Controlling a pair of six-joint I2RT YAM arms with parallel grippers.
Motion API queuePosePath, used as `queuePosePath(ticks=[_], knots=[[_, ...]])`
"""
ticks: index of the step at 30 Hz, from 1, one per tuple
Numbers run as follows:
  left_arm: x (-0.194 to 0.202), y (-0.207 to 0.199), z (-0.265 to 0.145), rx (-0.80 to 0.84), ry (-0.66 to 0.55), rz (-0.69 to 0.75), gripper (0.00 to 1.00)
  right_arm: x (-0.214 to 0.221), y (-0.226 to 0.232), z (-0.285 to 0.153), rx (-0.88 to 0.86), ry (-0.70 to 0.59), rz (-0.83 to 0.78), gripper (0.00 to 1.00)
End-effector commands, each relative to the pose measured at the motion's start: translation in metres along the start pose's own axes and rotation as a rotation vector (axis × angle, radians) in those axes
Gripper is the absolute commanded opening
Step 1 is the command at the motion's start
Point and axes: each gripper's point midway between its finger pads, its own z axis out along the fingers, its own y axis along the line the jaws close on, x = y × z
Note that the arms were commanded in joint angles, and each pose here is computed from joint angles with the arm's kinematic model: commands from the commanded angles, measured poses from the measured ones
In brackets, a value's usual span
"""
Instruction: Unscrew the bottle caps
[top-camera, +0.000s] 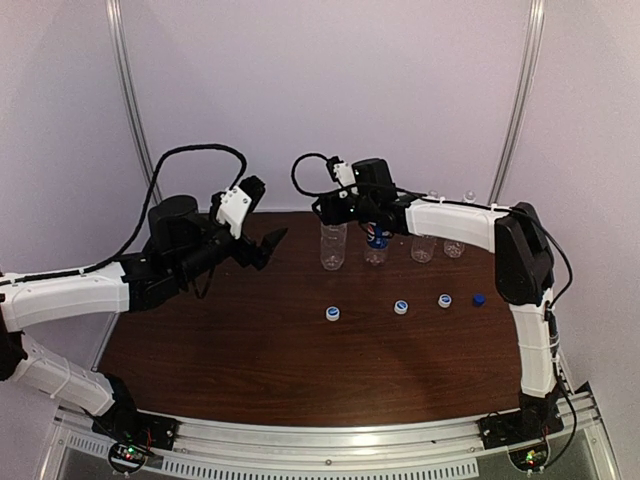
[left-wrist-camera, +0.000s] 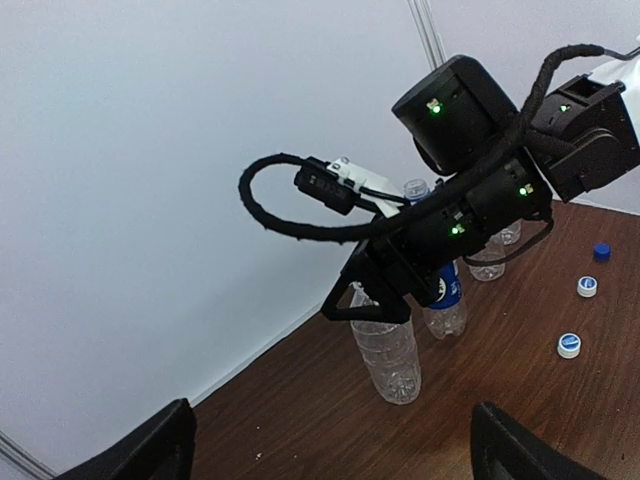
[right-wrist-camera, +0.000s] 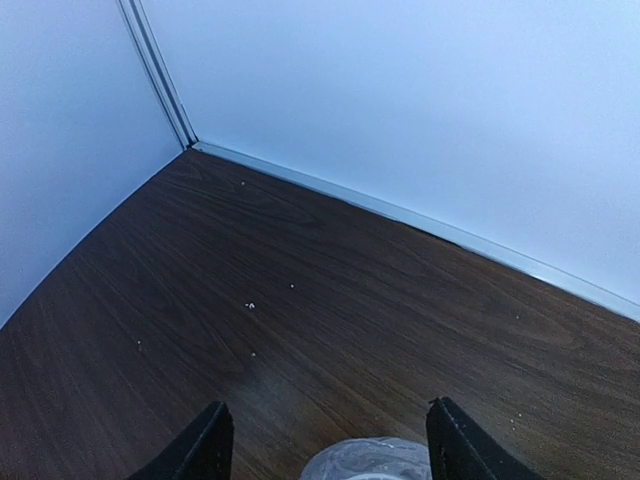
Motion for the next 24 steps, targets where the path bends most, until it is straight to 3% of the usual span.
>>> queuePosePath(ticks=[1, 8, 11, 20, 24], knots=[[-0.002, -0.002, 0.003, 0.012, -0.011, 0.009, 0.97, -0.027, -0.003, -0.014, 0.018, -0.035, -0.022, 0.68], [-0.005, -0.003, 0.003, 0.019, -0.017, 0.009, 0.97, -0.04, 0.0, -0.021, 0.012, -0.057, -0.049, 0.81], [-0.005, -0.002, 0.003, 0.019, -0.018, 0.009, 0.98, -0.053, 0.007, -0.027, -0.016, -0.074, -0.076, 0.99], [-0.002, 0.011, 0.006, -0.06, 0.008, -0.022, 0.97, -0.14, 0.03, -0.092, -0.071, -0.243, -0.162, 1.0], [0.007, 0.05, -0.001, -0.215, 0.056, -0.08, 0.97, -0.175, -0.014, -0.132, 0.035, -0.287, -0.085, 1.0]])
